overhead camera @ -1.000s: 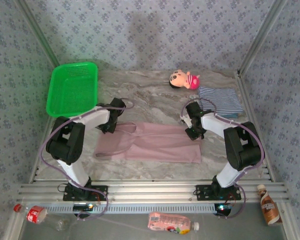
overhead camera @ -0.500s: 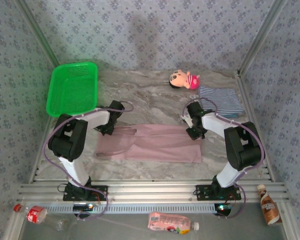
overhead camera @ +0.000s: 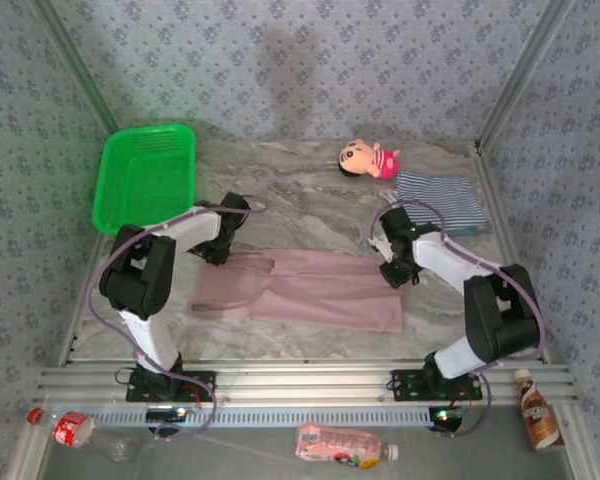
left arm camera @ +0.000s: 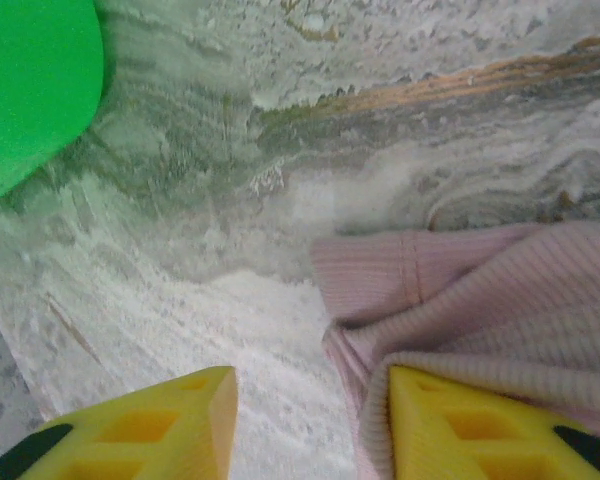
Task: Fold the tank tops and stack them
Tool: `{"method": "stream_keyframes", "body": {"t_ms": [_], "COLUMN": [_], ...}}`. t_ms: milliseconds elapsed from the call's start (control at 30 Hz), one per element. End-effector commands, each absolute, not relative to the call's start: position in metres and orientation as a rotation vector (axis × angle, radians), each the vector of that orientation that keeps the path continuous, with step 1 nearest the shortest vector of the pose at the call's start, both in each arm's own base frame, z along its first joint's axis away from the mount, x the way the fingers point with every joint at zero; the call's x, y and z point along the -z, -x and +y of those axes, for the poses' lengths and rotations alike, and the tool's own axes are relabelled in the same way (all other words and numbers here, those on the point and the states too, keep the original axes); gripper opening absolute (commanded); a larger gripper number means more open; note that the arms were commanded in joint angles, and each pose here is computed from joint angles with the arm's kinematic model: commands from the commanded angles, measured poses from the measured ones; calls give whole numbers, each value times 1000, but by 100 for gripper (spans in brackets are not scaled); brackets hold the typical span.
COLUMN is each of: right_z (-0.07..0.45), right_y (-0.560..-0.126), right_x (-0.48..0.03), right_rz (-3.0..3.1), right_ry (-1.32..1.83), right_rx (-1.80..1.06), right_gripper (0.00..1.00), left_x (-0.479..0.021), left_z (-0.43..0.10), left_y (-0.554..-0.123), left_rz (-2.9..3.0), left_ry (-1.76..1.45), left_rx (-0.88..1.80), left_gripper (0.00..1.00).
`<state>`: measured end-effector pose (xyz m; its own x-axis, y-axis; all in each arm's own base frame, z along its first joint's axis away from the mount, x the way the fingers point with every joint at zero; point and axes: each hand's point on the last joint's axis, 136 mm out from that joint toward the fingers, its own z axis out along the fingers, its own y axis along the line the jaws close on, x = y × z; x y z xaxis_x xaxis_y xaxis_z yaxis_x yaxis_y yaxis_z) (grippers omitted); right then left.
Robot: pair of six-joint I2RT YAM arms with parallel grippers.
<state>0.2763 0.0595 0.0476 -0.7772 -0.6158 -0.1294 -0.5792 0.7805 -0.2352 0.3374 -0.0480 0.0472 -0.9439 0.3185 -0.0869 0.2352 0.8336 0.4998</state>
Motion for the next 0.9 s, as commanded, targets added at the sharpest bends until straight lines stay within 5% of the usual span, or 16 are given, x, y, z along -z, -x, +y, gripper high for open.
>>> {"method": "stream_keyframes", "body": {"t_ms": [0,133,467,867], "right_z": [86,118,136,121], "right_y": [-279,-279,-283,-246], "right_x": [-66,-67,-33,-10], "right_rz": [2626,2501,2489,2639], "right_ry": [1103,1263,1444,1501], "right_rx": [148,-29,-93,-83], "right_gripper": [51,55,55,35], "left_x": [-64,-75,-95,-37], "left_z": [-53,-55,-103,-142], "left_y": [-321,-303,-280,-303], "left_rz": [2945,3020,3086,3097], "left_ry": [-411,-336,90,205], "left_rx": [-680,-625,-194,-70], "left_gripper": [49,57,57,36]}}
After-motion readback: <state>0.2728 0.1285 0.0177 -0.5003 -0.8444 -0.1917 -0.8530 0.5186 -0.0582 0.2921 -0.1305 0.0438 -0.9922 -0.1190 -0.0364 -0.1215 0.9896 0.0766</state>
